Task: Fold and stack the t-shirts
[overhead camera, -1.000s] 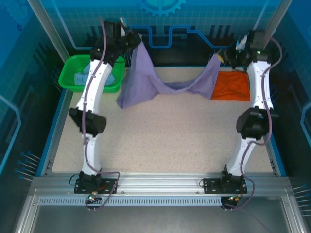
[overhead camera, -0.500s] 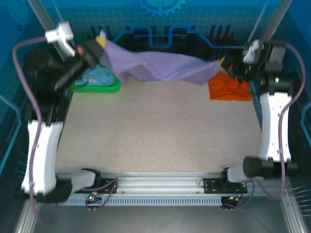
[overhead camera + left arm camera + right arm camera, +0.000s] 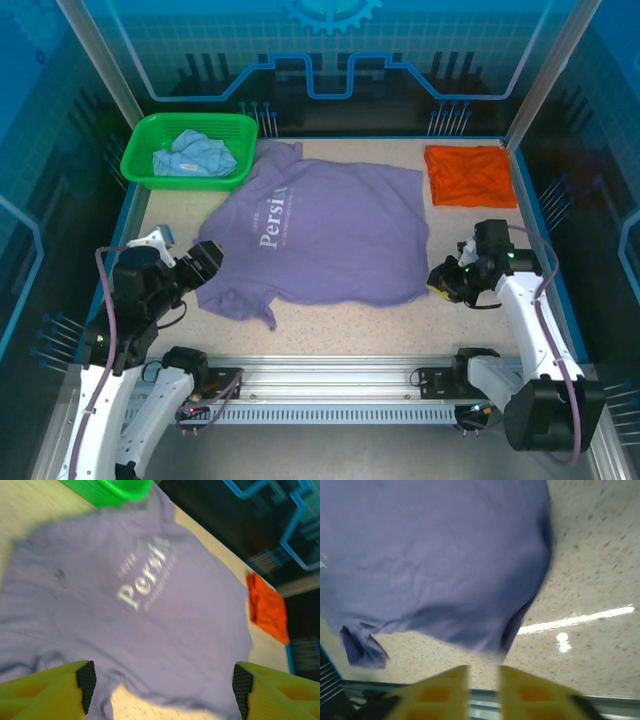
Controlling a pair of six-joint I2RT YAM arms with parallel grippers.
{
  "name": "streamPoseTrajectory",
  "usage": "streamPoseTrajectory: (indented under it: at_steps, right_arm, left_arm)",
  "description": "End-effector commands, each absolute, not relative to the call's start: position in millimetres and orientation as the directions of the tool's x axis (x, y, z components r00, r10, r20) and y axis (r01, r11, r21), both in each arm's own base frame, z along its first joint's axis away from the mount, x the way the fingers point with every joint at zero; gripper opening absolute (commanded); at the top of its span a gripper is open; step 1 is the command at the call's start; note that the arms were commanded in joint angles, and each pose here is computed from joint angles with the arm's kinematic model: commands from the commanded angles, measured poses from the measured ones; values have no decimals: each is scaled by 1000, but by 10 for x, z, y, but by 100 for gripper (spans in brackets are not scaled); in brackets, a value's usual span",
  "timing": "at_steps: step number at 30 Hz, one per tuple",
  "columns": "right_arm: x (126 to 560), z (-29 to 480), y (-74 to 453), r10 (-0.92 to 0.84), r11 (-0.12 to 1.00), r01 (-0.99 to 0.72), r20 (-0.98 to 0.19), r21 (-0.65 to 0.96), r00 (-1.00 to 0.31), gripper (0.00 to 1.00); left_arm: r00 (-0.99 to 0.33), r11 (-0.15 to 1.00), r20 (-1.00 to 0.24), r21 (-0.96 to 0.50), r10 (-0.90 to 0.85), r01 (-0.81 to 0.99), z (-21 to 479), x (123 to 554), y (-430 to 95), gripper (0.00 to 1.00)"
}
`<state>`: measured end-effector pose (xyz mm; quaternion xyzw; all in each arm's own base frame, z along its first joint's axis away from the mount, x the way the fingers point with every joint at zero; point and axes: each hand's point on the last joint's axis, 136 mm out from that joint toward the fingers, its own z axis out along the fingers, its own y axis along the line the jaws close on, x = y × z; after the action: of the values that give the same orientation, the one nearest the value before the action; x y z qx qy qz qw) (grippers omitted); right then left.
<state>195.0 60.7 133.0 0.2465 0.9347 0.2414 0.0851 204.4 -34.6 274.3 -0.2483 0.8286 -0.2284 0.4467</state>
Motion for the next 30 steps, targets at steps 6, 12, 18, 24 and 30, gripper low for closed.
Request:
streamPoseTrajectory:
  at_steps: [6, 12, 18, 24, 30]
  right_arm:
    - [2593, 1965, 159, 646, 745, 449, -367, 492, -669, 62]
    - [3316, 1503, 502, 506, 836, 426, -184, 347, -842, 51]
    - [3965, 899, 860, 281, 954, 269, -92, 130, -955, 55]
    - [4345, 233, 781, 374, 924, 374, 14, 72, -927, 57]
    - [4376, -83, 513, 451, 890, 455, 73, 32, -889, 55]
  left_arm:
    - [-505, 811, -645, -535, -573, -238, 2804, 2867, -387, 62]
    - [-766, 837, -432, -489, -477, -246, 1946, 3299, -905, 53]
    - [-894, 894, -231, -335, -383, -297, 1039, 3218, -1171, 55]
    - [-874, 844, -40, -286, -484, -454, 491, 2746, -1151, 57]
    - [-880, 855, 68, -214, -470, -473, 317, 2232, -1231, 61]
